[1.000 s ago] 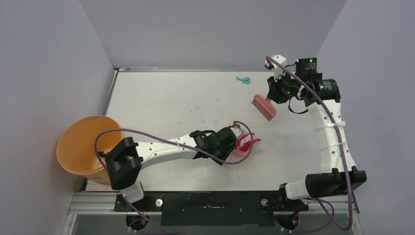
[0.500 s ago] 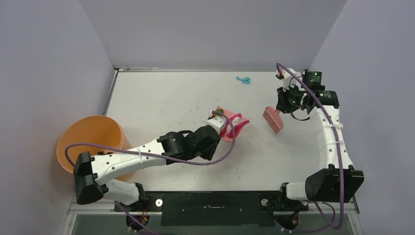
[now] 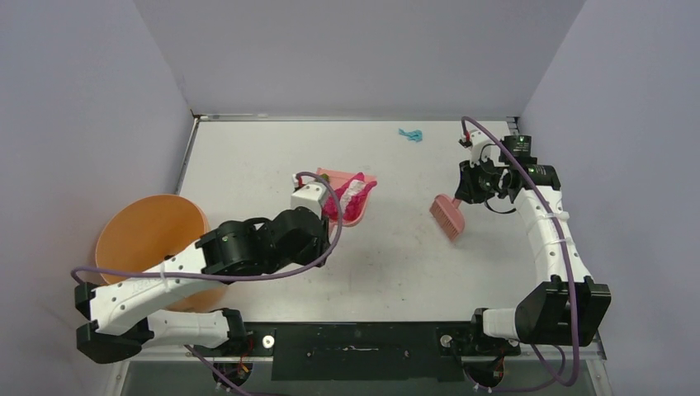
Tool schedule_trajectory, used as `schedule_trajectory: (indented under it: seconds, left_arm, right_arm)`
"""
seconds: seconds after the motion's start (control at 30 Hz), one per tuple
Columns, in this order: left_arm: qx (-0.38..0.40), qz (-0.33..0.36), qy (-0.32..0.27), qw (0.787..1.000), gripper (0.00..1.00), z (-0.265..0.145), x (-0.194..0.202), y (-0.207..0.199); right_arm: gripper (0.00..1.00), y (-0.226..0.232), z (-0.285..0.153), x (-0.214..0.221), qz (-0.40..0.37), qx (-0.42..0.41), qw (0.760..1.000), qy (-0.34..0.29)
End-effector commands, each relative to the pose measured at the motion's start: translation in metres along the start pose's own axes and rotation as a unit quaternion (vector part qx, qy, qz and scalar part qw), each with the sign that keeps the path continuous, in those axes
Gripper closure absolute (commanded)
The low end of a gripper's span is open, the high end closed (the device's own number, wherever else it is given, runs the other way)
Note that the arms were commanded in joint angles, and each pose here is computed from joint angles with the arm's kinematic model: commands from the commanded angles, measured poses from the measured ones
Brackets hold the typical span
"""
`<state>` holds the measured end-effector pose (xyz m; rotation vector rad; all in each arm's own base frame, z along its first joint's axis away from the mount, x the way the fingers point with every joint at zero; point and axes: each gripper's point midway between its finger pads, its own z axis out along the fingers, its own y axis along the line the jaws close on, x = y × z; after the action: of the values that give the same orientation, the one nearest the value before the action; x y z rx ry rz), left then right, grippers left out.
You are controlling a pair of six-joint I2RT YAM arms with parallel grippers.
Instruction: Sweep away the paper scraps from the table
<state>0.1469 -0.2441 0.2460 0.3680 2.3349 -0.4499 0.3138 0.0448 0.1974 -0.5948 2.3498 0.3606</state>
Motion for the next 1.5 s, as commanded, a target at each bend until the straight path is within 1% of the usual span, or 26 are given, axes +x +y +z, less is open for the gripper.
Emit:
schedule_trajectory:
  seconds: [0.0,0.17,0.33,0.53,0.63,0.77,0.83,0.9,0.97,1.07,1.27,1.33,1.4,1.47]
  left_arm:
    - [0.005,-0.082,-0.058,0.995,1.00,-0.048,-0.027,0.018]
    - [-0.006,-0.140,-0.095,0.986,1.00,-0.078,-0.031,0.046]
    - [-0.030,-0.187,-0.133,0.973,1.00,-0.098,-0.031,0.078]
    - [-0.055,-0.247,-0.174,0.952,1.00,-0.114,-0.029,0.111]
    - [-0.063,-0.290,-0.198,0.934,1.00,-0.122,-0.029,0.127]
    - [-0.031,-0.386,-0.247,0.889,1.00,-0.139,-0.031,0.147]
    - [0.003,-0.442,-0.275,0.854,1.00,-0.147,-0.033,0.155]
    - [0.043,-0.496,-0.302,0.813,1.00,-0.154,-0.037,0.159]
    - [0.059,-0.538,-0.316,0.779,1.00,-0.154,-0.034,0.166]
    - [0.059,-0.563,-0.334,0.754,1.00,-0.157,-0.034,0.173]
    - [0.051,-0.576,-0.366,0.729,1.00,-0.173,-0.036,0.184]
    - [0.048,-0.587,-0.373,0.717,1.00,-0.176,-0.032,0.188]
    - [0.063,-0.617,-0.372,0.690,1.00,-0.175,-0.026,0.190]
    - [0.102,-0.635,-0.384,0.663,1.00,-0.176,-0.028,0.187]
  right_arm:
    - [0.95,0.007,-0.004,-0.020,-0.005,-0.015,0.999,-0.052]
    - [0.95,0.010,0.002,-0.018,0.003,-0.030,0.998,-0.051]
    - [0.95,0.011,0.006,-0.018,0.008,-0.039,0.998,-0.050]
    - [0.95,0.012,0.011,-0.014,0.014,-0.046,0.998,-0.046]
    - [0.95,0.013,0.012,-0.012,0.015,-0.047,0.998,-0.043]
    - [0.95,0.012,0.011,-0.012,0.012,-0.045,0.998,-0.043]
    - [0.95,0.012,0.011,-0.012,0.010,-0.044,0.998,-0.042]
    - [0.95,0.011,0.012,-0.011,0.009,-0.044,0.998,-0.041]
    - [0.95,0.011,0.013,-0.009,0.011,-0.045,0.998,-0.039]
    - [0.95,0.011,0.014,-0.009,0.012,-0.047,0.998,-0.038]
    - [0.95,0.010,0.014,-0.010,0.010,-0.046,0.998,-0.037]
    - [0.95,0.011,0.015,-0.010,0.011,-0.048,0.998,-0.036]
    - [0.95,0.011,0.016,-0.010,0.013,-0.051,0.998,-0.036]
    - [0.95,0.012,0.017,-0.010,0.015,-0.053,0.998,-0.036]
